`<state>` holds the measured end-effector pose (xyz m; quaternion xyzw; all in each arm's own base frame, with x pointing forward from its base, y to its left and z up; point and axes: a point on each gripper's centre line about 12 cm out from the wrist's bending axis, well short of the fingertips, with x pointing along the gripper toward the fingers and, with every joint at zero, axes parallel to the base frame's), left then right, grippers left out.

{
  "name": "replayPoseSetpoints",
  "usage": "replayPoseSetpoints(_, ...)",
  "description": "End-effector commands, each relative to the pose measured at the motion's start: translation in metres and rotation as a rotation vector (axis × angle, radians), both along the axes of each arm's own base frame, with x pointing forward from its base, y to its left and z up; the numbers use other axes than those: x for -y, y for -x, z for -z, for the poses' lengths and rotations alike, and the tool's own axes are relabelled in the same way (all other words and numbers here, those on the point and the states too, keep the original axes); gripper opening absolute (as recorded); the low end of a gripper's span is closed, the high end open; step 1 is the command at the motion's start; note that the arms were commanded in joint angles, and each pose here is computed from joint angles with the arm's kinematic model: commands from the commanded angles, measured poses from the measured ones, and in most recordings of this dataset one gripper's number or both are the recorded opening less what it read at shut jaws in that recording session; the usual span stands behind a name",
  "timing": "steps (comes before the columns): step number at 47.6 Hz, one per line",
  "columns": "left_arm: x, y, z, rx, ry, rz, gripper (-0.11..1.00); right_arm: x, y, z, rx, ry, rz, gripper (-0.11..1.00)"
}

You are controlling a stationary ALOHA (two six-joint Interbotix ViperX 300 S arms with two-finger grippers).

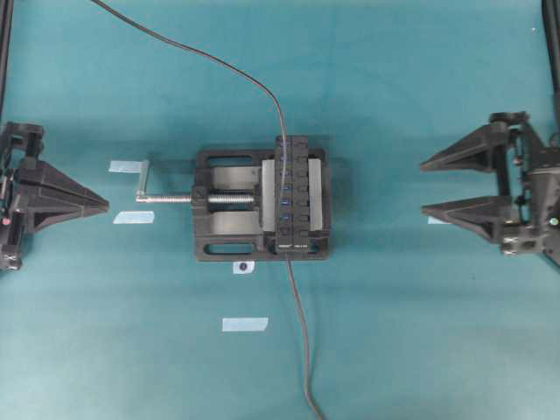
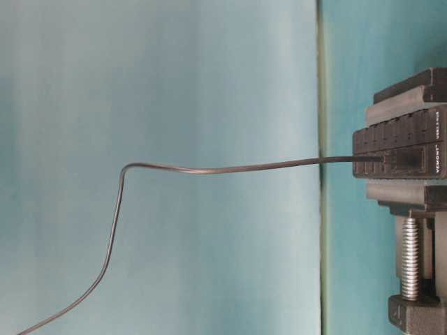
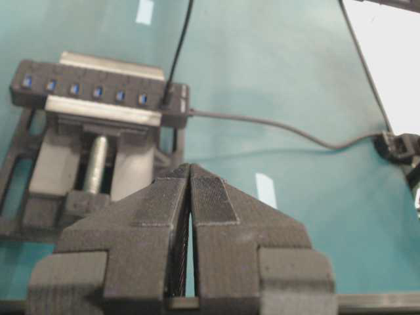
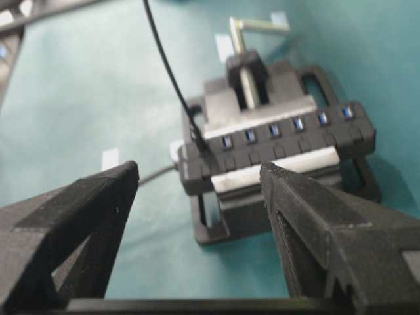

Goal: Insert the USB into the front port of the fixed hub.

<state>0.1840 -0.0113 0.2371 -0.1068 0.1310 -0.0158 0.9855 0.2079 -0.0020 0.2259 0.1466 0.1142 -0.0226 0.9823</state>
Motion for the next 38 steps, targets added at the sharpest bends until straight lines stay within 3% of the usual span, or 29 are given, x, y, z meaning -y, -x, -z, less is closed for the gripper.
replayPoseSetpoints(1,0.000,-0.003,-0.004,0.012,-0.002,0.002,0.00,0.000,0.006,-0.008,0.049,-0.007,0.003,0.78)
replayPoseSetpoints(38,0.000,-0.002,-0.008,0.043,0.000,0.000,0.00,0.000,0.039,-0.003,0.078,-0.009,0.001,0.78)
